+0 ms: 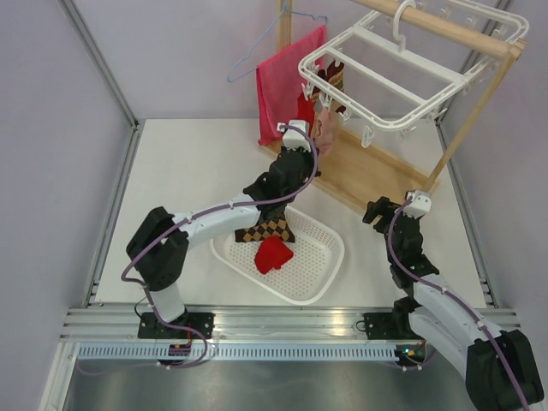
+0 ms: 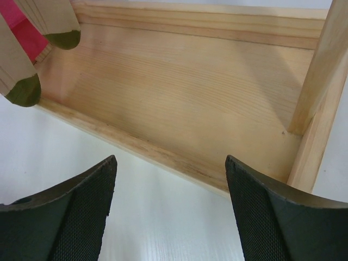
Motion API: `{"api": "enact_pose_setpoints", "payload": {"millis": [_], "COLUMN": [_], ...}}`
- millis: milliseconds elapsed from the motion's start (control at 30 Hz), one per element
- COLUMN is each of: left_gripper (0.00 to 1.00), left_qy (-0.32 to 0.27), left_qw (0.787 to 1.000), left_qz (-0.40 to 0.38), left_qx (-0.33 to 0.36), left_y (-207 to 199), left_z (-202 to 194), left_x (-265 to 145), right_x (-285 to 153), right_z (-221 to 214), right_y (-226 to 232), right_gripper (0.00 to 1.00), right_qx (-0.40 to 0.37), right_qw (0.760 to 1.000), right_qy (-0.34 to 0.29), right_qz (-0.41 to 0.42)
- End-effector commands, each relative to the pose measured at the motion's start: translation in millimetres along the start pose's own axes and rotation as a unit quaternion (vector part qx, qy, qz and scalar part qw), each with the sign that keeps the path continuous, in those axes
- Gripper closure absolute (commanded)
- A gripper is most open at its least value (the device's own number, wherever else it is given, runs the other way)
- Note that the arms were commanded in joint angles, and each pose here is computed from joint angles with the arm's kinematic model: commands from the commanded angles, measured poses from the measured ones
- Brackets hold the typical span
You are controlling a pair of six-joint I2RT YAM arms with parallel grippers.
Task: Remove the socks clipped to the hanger
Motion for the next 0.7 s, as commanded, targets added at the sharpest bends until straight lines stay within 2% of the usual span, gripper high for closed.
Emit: {"api": "enact_pose_setpoints", "payload": {"millis": [0,167,267,467,667], "left_gripper": [0.98,0.98,0.98,0.98,0.98], "left_qy": [-0.026,-0.019,-0.020,-0.007,0.007], "left_qw": [0.999,0.998,0.998,0.998,0.998], "left_qz": [0.024,0.018,0.000,-0.026,-0.040], "left_qx": [0.024,0.051,0.062,0.058,0.044], "left_y": [0,-9,-22,-39,-40], "left_z": [26,17,20,28,25], "left_x": [-27,-50,-65,-94,-110], "right_x": [-1,-1,-2,-19,-43], "right_z": [20,26,24,26,51], "right_y": [17,20,29,78,114], "right_gripper": [0.16,0.21,0.21,0.23,0.22], "right_qx": [0.001,-0.024,-0.018,0.046,0.107], "right_qw": [1.000,1.000,0.999,0.980,0.952], "right_qy": [-0.016,-0.005,0.008,0.025,0.012], "right_qz": [0.024,0.016,0.041,0.191,0.285]}}
Point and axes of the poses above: each gripper's point midway between its finger pads, its own x axis out along the fingers, its own y axis along the line the jaws close on, z = x × y, the point moved 3 cm from there along -x, back along the fingers, and after that the axes turned 15 degrees about x, right-handed, at the moved point
